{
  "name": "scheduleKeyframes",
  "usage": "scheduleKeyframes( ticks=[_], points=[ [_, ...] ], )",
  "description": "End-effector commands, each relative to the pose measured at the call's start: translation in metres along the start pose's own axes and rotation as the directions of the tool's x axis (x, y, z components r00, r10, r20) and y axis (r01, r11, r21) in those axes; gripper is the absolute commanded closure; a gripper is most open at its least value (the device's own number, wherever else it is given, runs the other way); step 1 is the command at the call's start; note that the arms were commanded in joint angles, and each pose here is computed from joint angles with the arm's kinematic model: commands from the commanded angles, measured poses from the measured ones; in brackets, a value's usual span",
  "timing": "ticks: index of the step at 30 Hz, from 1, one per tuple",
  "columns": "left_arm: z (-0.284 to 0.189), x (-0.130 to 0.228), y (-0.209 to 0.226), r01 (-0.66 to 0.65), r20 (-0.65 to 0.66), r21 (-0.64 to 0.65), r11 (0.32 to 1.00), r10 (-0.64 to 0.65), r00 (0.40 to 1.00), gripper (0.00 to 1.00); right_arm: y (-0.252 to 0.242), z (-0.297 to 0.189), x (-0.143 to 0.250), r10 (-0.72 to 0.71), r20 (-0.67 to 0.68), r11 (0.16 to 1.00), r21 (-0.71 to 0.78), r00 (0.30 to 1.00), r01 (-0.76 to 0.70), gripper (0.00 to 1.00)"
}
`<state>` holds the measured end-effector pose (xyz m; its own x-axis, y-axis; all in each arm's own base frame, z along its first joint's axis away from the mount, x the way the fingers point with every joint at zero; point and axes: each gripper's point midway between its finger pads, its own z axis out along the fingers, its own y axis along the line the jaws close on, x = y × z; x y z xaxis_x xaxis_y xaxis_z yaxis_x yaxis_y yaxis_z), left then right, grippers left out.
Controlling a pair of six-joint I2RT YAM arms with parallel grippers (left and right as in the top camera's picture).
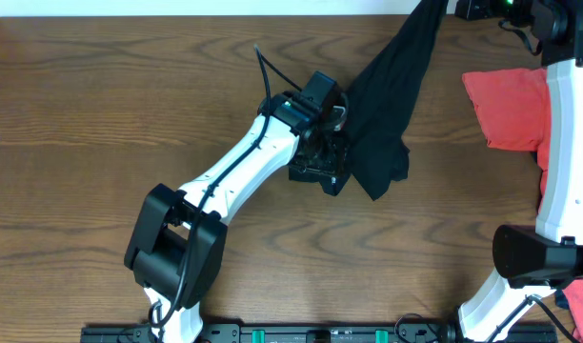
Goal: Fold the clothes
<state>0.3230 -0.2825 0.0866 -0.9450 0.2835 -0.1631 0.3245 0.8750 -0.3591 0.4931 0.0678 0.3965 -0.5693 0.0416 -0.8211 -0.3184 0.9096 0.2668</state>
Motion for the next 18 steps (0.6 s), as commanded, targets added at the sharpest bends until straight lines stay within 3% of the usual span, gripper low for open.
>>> scheduleKeyframes(
  ticks=[1,10,12,15,18],
  points=[
    [0.01,0.001,0.007,0.027,0.004,-0.014,1.0,-0.026,1.0,0.4,0.003,-0.003,-0.003,-0.019,0.011,1.0,-0.018,1.0,0.019,0.99],
    [0.024,-0.003,0.005,0.05,0.05,0.006,0.999,-0.05,0.998,0.41,0.007,-0.003,-0.003,-0.019,0.01,0.999,-0.043,1.0,0.019,0.99],
    [0.027,-0.002,0.004,0.054,0.055,0.01,0.998,-0.055,0.997,0.47,0.008,-0.003,-0.002,-0.018,0.008,0.999,-0.044,1.0,0.018,0.99],
    [0.029,-0.003,0.003,0.051,0.056,0.01,0.999,-0.051,0.997,0.68,0.009,-0.003,-0.002,-0.017,0.005,0.999,-0.05,1.0,0.017,0.99],
    [0.034,-0.002,0.007,0.056,0.049,-0.004,0.998,-0.056,0.997,0.77,0.012,-0.003,-0.001,-0.017,0.003,0.997,-0.071,1.0,0.017,0.99]
  ],
)
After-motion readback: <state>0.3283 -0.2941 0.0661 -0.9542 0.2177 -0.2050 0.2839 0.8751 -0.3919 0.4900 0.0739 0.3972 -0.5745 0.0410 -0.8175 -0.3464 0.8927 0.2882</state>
